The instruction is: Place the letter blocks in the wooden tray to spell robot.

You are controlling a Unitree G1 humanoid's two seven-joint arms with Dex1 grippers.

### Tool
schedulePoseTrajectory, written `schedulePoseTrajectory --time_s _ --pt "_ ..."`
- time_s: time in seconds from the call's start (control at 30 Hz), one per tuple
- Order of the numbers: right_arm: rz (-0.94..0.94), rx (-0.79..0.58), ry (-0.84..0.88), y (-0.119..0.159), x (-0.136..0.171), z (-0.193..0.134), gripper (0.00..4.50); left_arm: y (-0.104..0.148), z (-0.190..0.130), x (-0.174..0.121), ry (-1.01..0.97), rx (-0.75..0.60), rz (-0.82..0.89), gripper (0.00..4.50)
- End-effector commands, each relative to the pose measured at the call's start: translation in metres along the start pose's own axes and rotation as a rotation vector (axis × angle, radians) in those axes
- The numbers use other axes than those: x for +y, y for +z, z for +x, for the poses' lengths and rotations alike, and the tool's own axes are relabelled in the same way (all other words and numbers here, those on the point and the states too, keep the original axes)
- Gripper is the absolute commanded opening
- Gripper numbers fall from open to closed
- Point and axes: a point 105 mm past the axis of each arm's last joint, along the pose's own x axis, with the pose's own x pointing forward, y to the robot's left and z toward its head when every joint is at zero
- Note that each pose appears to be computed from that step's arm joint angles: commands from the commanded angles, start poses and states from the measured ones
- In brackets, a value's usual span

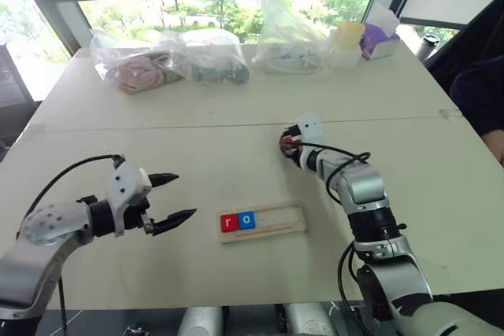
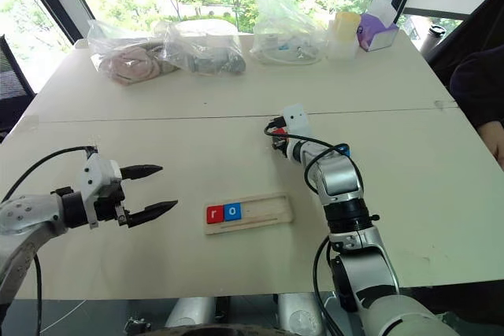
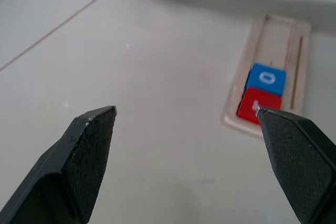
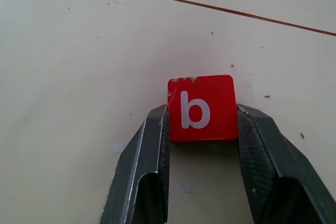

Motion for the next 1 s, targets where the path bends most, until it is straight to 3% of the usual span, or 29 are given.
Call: schedulePoseTrajectory --time_s 0.03,0.2,0.33,0.53,0.7,0.9,1.0 --pt "-0.085 -0.068 0.008 0.018 -0.005 -0.025 1.15 0.026 0.002 -0.003 -0.03 -0.112 0.026 4.5" --pt "-0.076 -0.001 -0.018 -0.002 -0.019 -0.075 1.15 0.024 0.007 -0.011 -0.1 -0.091 0.046 4.5" --pt "-0.045 0.106 -0.041 -0.035 -0.021 -0.116 1.15 0.021 0.01 -0.014 -0.154 -0.084 0.037 4.5" --pt "0.024 0.179 -0.075 -0.059 -0.019 -0.134 1.15 0.026 0.015 -0.015 -0.21 -0.116 0.001 4.5" --pt "0.083 0.183 -0.065 -0.06 -0.012 -0.131 1.15 0.03 0.019 -0.019 -0.249 -0.128 -0.022 4.5" --pt "0.024 0.176 0.025 -0.054 -0.008 -0.134 4.3 0.029 0.023 -0.02 -0.265 -0.116 -0.012 4.5" --pt "-0.084 0.147 0.121 -0.042 -0.008 -0.135 4.42 0.029 0.023 -0.021 -0.266 -0.113 -0.014 4.5"
